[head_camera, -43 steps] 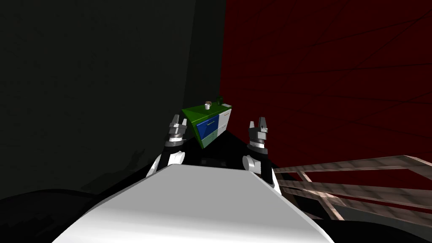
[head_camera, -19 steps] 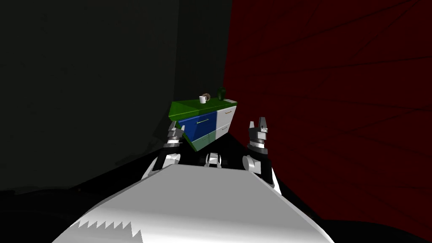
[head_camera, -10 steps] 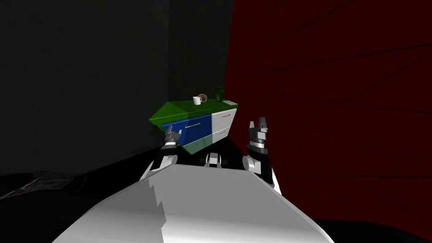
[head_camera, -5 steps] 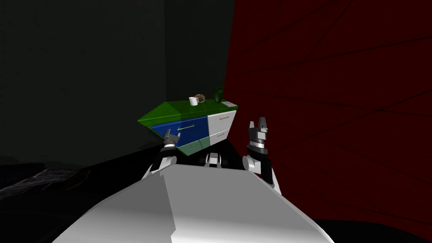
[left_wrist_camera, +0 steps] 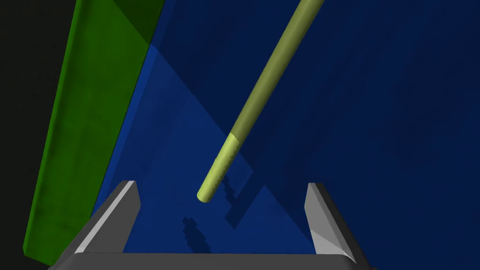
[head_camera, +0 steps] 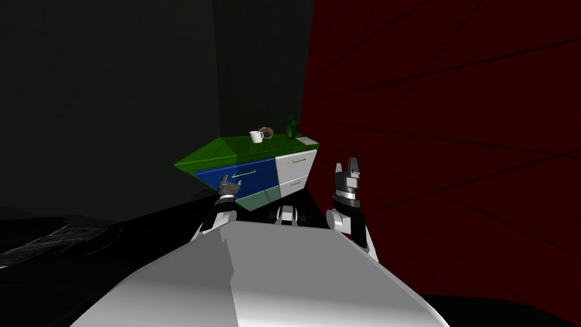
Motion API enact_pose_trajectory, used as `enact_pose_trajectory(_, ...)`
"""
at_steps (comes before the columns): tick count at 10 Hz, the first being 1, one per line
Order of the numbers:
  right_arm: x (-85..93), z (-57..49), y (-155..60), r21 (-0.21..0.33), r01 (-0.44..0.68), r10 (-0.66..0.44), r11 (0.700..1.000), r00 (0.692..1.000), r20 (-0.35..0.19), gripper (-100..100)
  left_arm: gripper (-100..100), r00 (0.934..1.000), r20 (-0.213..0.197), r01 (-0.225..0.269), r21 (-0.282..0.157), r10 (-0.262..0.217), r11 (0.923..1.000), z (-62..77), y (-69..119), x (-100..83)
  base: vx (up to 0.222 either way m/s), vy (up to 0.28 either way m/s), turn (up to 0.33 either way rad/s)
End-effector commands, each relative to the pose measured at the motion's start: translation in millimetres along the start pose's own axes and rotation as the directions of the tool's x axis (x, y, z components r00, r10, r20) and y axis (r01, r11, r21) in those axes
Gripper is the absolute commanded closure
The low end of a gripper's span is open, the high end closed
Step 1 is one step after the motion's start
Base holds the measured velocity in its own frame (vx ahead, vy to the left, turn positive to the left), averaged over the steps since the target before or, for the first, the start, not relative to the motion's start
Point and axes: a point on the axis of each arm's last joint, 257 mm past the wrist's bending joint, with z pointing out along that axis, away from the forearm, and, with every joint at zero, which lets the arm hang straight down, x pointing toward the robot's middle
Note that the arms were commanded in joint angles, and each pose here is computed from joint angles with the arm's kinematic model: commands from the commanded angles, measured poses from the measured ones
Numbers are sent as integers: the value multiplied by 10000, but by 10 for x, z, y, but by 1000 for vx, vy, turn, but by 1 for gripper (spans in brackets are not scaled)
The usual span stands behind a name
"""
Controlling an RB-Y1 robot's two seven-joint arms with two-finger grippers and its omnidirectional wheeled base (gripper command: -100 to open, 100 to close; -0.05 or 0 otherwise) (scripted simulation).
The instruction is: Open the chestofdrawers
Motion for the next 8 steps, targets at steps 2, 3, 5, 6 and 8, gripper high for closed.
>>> enact_pose_trajectory(2, 1, 1, 0, -2, -3, 3, 10000, 10000, 1, 0, 100, 10000, -44, -17, 0, 17, 10000, -42, -41, 15, -117, -76, 23)
enact_pose_trajectory(3, 1, 1, 1, -3, -5, 5, 10000, 10000, 1, 0, 100, 10000, -62, -23, -1, 23, 10000, -59, -58, 21, -159, -113, 5)
enact_pose_trajectory(5, 1, 1, 1, -3, -5, 5, 10000, 10000, 1, 0, 100, 10000, -69, -25, 0, 25, 10000, -64, -61, 25, -133, -64, 12)
enact_pose_trajectory(6, 1, 1, 0, -1, -3, 3, 10000, 10000, 0, 0, -100, 9999, -102, -85, -58, 84, 9999, -50, -115, 12, 57, 47, 0)
enact_pose_trajectory(8, -1, -1, 0, 1, 3, -3, 10000, 10000, -1, 0, -100, 10000, -50, -40, -102, 40, 9999, -49, -137, -3, 135, 78, -4)
